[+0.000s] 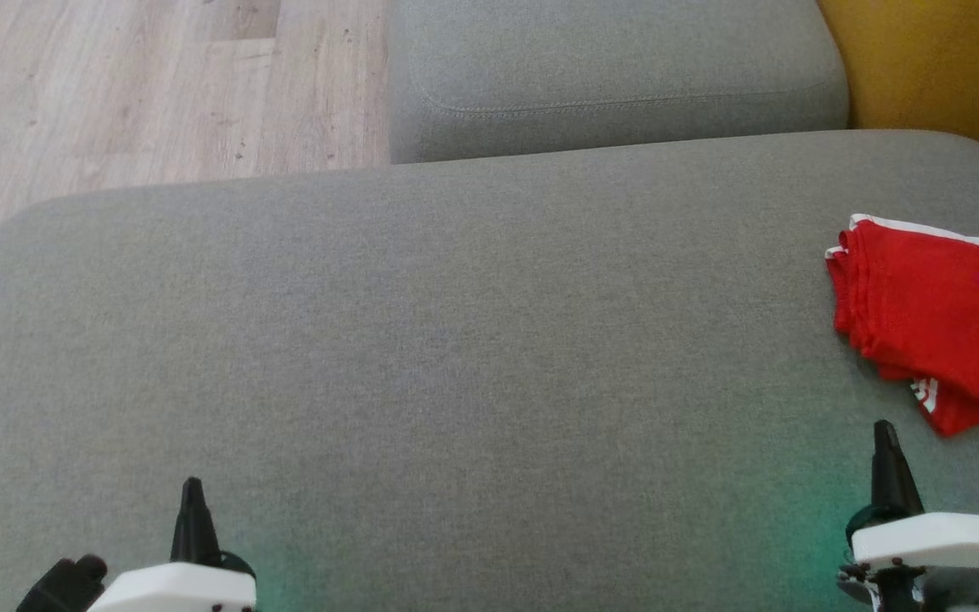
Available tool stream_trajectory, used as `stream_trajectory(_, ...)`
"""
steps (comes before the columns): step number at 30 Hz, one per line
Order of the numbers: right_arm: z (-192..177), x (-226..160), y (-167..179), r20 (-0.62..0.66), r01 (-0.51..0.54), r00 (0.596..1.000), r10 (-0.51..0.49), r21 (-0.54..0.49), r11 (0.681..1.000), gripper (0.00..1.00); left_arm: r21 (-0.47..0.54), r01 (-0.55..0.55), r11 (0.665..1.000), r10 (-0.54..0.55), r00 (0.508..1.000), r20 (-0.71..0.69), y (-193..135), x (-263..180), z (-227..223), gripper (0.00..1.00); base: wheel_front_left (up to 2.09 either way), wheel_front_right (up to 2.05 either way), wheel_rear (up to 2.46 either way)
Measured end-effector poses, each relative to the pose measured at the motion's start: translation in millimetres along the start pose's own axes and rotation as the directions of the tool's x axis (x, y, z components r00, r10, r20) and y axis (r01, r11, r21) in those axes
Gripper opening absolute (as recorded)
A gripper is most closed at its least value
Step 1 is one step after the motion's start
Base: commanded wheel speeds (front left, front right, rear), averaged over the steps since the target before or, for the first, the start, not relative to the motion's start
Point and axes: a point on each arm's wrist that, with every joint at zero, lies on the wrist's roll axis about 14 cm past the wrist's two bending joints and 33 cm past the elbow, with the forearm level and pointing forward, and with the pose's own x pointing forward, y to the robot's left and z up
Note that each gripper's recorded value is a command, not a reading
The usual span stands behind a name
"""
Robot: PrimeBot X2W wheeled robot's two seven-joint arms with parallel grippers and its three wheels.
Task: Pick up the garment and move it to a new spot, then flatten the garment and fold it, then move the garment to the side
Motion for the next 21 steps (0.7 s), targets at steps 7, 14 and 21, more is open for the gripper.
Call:
stream_trajectory(7, 4.7, 3.8, 2.5, 0.009, -0.004, 1.0, 0.003, 0.089, 0.996, 0.0, -0.081, 0.01, 0.997, -0.01, 1.0, -0.002, -2.8, 2.0, 2.4, 0.0, 0.0, 0.0, 0.0)
stream_trajectory(14, 6.2, 5.2, 2.9, 0.007, -0.004, 1.0, 0.003, 0.178, 0.984, 0.0, -0.162, 0.033, 0.986, -0.033, 0.999, 0.005, -8.0, 5.9, 8.1, 0.0, 0.0, 0.0, 0.0)
stream_trajectory(21, 10.1, 9.1, 7.4, 0.012, -0.018, 1.0, 0.015, 0.265, 0.964, 0.0, -0.242, 0.032, 0.97, -0.033, 0.999, 0.003, -7.8, 7.5, 10.7, 0.0, 0.0, 0.0, 0.0)
